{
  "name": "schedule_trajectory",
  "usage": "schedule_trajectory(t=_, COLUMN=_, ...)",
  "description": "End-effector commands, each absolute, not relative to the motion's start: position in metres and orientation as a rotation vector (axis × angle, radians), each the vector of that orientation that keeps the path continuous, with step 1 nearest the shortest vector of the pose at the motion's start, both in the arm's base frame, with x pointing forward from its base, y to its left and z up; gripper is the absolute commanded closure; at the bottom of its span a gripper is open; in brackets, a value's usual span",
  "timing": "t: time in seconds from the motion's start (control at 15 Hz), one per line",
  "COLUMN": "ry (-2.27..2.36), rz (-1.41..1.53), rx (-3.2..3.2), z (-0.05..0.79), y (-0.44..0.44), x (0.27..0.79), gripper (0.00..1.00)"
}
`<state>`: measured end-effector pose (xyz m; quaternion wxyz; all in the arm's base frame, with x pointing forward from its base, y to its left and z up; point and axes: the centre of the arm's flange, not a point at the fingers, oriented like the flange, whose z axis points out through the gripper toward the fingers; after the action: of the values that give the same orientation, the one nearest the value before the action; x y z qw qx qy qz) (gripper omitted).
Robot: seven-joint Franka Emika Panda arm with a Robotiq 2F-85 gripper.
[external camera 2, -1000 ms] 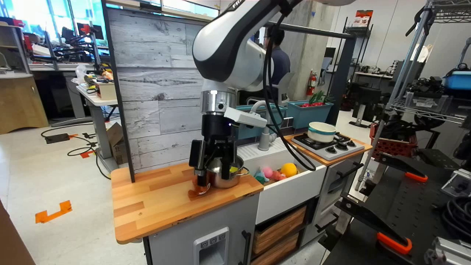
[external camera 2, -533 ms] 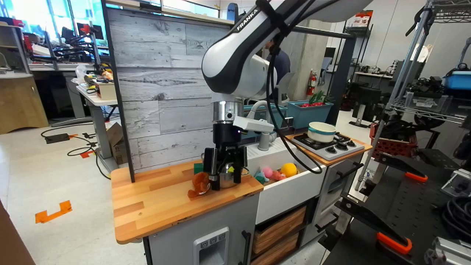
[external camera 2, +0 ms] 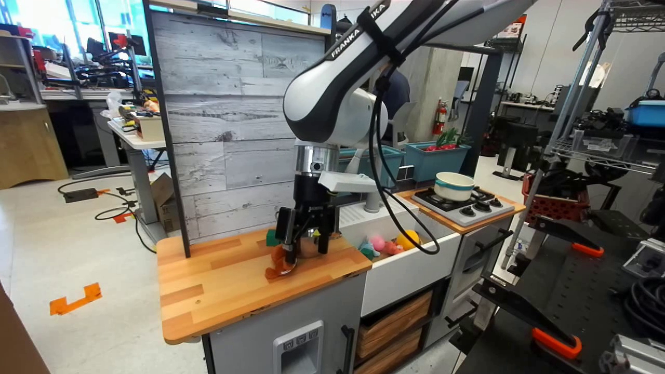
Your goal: Put the brown doll in the silver pot
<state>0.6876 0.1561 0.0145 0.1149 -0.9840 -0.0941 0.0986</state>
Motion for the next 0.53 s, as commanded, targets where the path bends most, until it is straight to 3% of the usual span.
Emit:
schedule_trajectory(t=0.0, ry=-0.251, rz=0.260, rx=-2.919, z=0.005, y=0.161, x=0.699, gripper=0.00)
schedule_trajectory(t=0.47, ry=-0.230, rz=0.275, rx=-2.951, z=-0.015, y=0.165, x=0.687, gripper=0.00)
